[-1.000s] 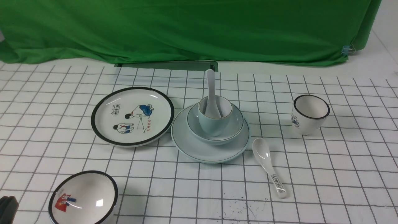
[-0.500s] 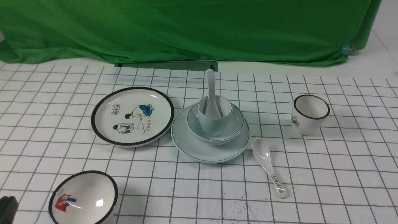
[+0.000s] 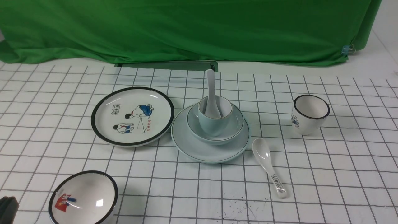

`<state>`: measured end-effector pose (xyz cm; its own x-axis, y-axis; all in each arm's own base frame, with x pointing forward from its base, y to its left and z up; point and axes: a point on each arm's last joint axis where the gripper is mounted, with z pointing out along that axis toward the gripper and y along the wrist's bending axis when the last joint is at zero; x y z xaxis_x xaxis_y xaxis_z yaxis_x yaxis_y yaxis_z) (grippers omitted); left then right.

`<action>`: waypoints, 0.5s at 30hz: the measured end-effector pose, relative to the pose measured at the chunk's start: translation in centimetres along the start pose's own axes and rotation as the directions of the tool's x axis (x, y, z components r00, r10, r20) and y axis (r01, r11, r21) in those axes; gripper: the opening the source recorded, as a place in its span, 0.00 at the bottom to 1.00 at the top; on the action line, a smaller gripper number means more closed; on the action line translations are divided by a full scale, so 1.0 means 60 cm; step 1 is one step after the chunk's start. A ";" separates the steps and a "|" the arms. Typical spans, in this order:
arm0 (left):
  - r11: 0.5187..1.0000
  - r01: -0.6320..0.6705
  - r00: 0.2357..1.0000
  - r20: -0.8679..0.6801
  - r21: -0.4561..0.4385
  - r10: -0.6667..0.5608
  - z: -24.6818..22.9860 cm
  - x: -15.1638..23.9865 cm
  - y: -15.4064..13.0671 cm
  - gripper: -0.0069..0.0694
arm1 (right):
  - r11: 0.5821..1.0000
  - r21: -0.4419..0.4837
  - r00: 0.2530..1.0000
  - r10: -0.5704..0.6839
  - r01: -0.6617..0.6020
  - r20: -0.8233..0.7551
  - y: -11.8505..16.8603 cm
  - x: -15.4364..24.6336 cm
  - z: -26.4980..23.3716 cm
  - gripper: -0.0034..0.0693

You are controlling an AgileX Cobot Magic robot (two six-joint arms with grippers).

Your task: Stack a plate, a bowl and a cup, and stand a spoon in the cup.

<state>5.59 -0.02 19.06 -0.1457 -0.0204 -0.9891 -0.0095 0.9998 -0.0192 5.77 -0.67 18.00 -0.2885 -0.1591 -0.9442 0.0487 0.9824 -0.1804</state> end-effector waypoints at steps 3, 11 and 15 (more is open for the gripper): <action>1.000 0.000 1.000 0.000 0.000 0.000 0.000 0.000 0.000 0.05 | 1.000 0.002 1.000 0.001 -0.001 0.000 0.000 0.000 0.000 0.31; 1.000 0.000 1.000 0.000 0.000 0.000 0.000 0.000 0.000 0.05 | 1.000 0.002 1.000 0.000 0.000 0.000 0.000 0.000 0.000 0.34; 1.000 -0.001 1.000 0.000 0.000 0.001 0.000 0.000 0.000 0.05 | 1.000 0.002 1.000 0.000 0.000 0.000 0.000 0.000 0.000 0.36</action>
<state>5.59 -0.02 19.06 -0.1457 -0.0191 -0.9891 -0.0093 0.9998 -0.0179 5.76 -0.68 18.00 -0.2889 -0.1595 -0.9440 0.0504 0.9821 -0.1813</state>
